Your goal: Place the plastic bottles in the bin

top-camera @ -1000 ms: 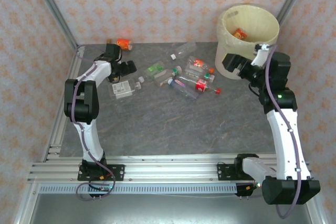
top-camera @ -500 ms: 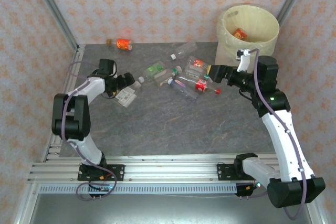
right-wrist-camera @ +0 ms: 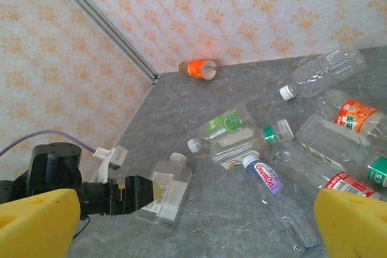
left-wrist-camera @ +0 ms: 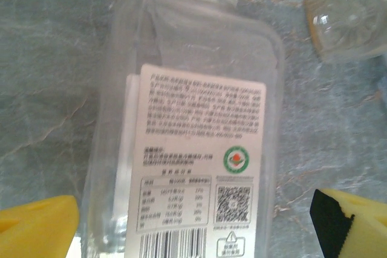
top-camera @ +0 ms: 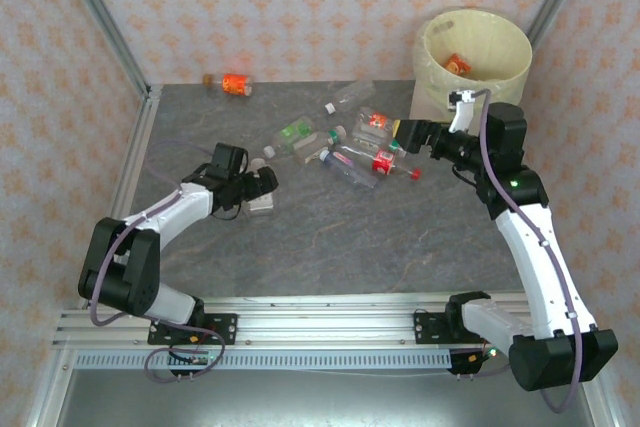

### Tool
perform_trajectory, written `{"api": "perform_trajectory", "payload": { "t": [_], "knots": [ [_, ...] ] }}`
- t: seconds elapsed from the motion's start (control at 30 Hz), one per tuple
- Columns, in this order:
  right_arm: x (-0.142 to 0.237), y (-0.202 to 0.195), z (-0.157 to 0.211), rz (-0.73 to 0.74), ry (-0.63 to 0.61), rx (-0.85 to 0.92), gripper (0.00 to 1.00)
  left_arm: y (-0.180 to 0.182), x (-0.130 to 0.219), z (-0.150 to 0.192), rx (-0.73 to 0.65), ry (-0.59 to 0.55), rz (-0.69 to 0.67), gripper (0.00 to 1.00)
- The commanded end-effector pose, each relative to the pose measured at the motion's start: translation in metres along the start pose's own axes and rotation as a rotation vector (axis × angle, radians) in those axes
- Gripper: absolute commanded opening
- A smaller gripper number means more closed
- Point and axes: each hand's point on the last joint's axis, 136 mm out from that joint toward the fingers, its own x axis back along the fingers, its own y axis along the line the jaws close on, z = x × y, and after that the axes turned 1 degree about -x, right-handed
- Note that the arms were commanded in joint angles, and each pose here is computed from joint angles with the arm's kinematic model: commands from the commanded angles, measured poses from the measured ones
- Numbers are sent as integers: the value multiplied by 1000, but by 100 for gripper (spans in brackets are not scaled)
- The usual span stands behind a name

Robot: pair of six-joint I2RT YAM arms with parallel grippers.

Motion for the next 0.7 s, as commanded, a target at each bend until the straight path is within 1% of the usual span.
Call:
{"api": "perform_trajectory", "payload": {
  "t": [0.0,0.27,0.4,0.53,0.67],
  "knots": [
    [-1,5,-7,-22,-35,16,99,14,9,1,-22,-25,-161,100],
    [1,3,-7,0,-33,20,99,-2,-9,15,-114,5,-177,100],
    [1,1,-5,8,-28,24,99,5,-11,22,-182,24,-268,100],
    [0,0,-5,7,-30,20,99,-1,-19,26,-213,46,-277,100],
    [0,1,-6,7,-31,19,99,-1,-19,21,-247,14,-364,100]
  ]
}}
